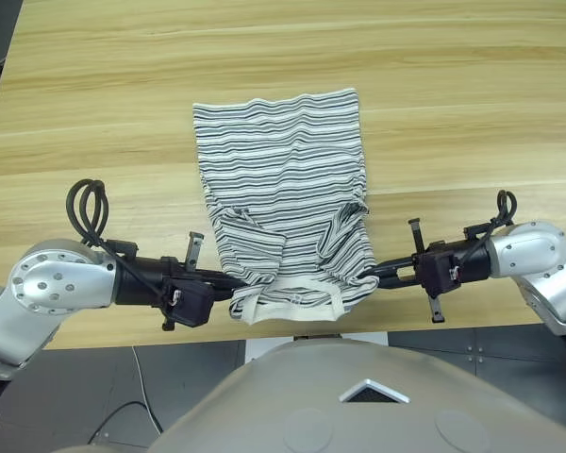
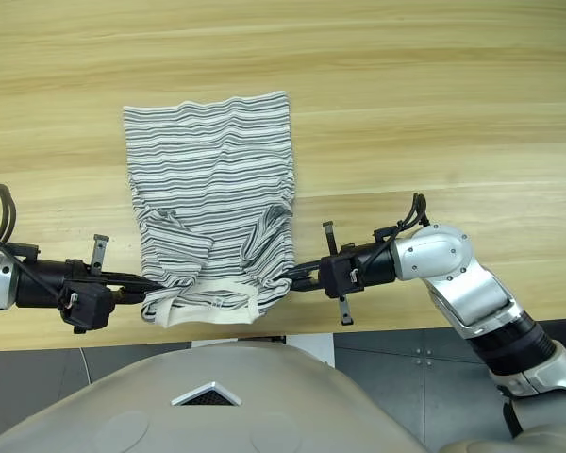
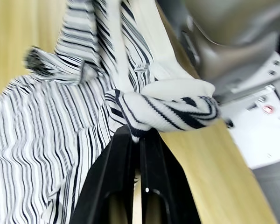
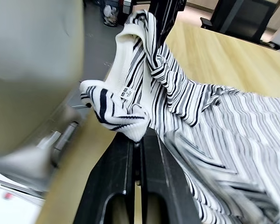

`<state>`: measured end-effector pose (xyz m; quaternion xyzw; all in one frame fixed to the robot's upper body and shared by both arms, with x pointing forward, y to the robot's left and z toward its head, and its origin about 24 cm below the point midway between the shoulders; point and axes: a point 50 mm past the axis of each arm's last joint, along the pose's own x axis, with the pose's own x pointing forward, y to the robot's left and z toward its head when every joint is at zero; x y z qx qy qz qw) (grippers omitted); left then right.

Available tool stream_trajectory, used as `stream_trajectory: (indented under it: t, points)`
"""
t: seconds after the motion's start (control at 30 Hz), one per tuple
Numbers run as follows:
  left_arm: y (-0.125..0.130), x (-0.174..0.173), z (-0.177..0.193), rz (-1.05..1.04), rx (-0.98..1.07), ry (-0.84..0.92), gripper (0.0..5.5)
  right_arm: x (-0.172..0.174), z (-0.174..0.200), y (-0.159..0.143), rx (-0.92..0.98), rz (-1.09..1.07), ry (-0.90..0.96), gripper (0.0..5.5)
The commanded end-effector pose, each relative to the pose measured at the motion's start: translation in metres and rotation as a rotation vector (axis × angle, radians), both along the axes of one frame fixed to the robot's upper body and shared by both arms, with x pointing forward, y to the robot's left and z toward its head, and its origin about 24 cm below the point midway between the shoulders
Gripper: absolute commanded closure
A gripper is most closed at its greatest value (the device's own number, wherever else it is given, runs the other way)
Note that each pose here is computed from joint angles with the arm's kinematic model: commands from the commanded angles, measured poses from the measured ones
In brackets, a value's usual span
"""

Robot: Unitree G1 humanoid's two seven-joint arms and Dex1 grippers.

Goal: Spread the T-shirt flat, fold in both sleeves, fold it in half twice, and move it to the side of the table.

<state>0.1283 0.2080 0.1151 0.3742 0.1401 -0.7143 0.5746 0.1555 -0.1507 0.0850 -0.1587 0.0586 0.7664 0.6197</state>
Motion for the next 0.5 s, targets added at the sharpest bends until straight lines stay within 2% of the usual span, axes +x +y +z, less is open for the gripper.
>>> stream_trajectory:
  t: [0.03, 0.23, 0.33, 0.5]
  points:
    - [0.002, -0.006, 0.004, -0.040, 0.026, 0.047, 5.40, -0.004, 0.011, -0.003, -0.030, 0.006, 0.070, 5.38]
    - [-0.002, -0.007, 0.007, -0.100, -0.022, 0.035, 5.40, -0.011, 0.010, -0.006, -0.049, -0.011, 0.142, 5.38]
    - [-0.002, -0.001, 0.011, -0.075, -0.047, 0.029, 5.40, -0.005, 0.014, -0.004, -0.022, -0.035, 0.117, 5.38]
    - [0.006, 0.046, 0.018, 0.089, -0.110, -0.050, 5.40, 0.034, 0.015, -0.002, -0.017, -0.134, -0.022, 5.38]
